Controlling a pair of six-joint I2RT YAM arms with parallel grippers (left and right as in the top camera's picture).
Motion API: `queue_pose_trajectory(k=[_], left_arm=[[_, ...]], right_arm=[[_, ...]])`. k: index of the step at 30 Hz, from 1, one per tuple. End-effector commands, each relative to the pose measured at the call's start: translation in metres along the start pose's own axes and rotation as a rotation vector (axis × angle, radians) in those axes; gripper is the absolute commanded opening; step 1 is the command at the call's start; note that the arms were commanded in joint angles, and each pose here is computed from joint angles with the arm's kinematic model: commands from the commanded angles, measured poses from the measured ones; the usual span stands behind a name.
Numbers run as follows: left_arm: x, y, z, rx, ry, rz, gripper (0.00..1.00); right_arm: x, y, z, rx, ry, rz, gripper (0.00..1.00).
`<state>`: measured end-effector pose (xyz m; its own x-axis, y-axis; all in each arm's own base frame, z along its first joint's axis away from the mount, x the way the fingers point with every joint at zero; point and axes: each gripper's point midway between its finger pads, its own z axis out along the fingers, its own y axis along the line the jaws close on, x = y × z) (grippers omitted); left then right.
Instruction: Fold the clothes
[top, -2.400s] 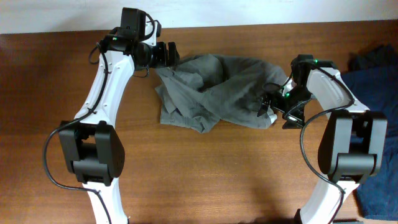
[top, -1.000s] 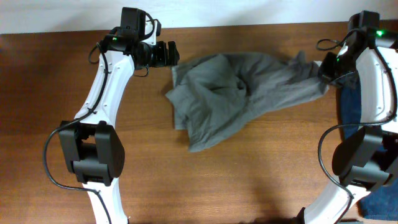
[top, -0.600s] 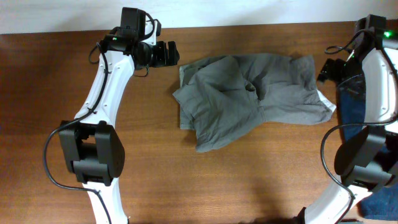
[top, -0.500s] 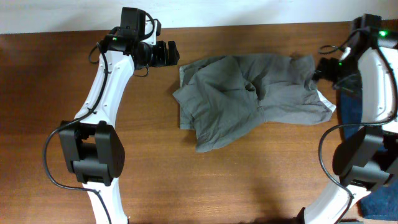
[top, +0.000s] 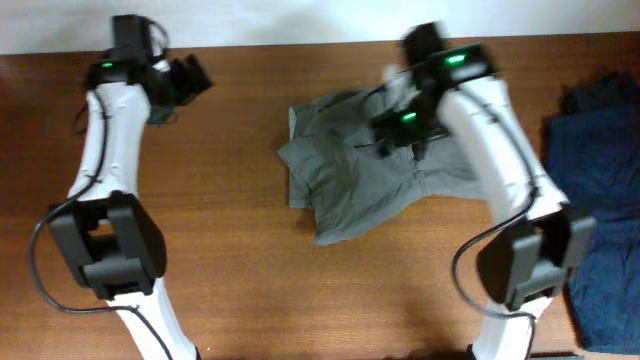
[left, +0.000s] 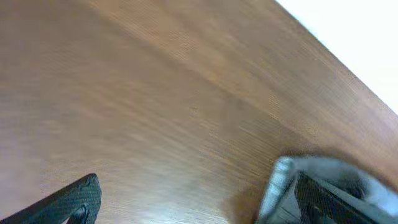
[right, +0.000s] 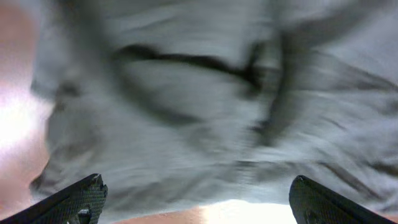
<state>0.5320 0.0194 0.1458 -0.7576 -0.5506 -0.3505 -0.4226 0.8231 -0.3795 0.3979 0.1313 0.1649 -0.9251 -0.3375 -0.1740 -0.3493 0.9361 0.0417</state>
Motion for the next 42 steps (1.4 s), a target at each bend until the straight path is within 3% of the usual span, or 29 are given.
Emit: queue_pose_trajectory(k=[1, 8, 14, 20, 27, 42], left_arm=[[-0.007, 0.015, -0.007, -0.023, -0.006, -0.076, 0.99], [-0.012, 0.020, -0.008, -0.029, -0.017, -0.086, 0.99], [-0.015, 0.020, -0.008, -0.028, -0.033, -0.083, 0.99], [-0.015, 0.020, -0.008, -0.028, -0.032, -0.083, 0.99], [-0.012, 0.021, -0.008, -0.036, -0.019, -0.086, 0.99], [-0.010, 0.023, -0.008, -0.042, -0.010, -0.080, 0.99]], right_arm=[[0.004, 0.039, -0.012, 0.109, 0.001, -0.169, 0.99], [0.058, 0.116, -0.015, 0.110, 0.158, -0.392, 0.99], [0.078, 0.162, -0.014, 0.155, 0.156, -0.561, 0.99], [0.094, 0.168, 0.009, 0.265, 0.189, -0.658, 0.98], [0.106, 0.142, 0.054, 0.407, 0.230, -0.691, 0.99], [0.103, 0.135, 0.096, 0.445, 0.181, -0.771, 0.99]])
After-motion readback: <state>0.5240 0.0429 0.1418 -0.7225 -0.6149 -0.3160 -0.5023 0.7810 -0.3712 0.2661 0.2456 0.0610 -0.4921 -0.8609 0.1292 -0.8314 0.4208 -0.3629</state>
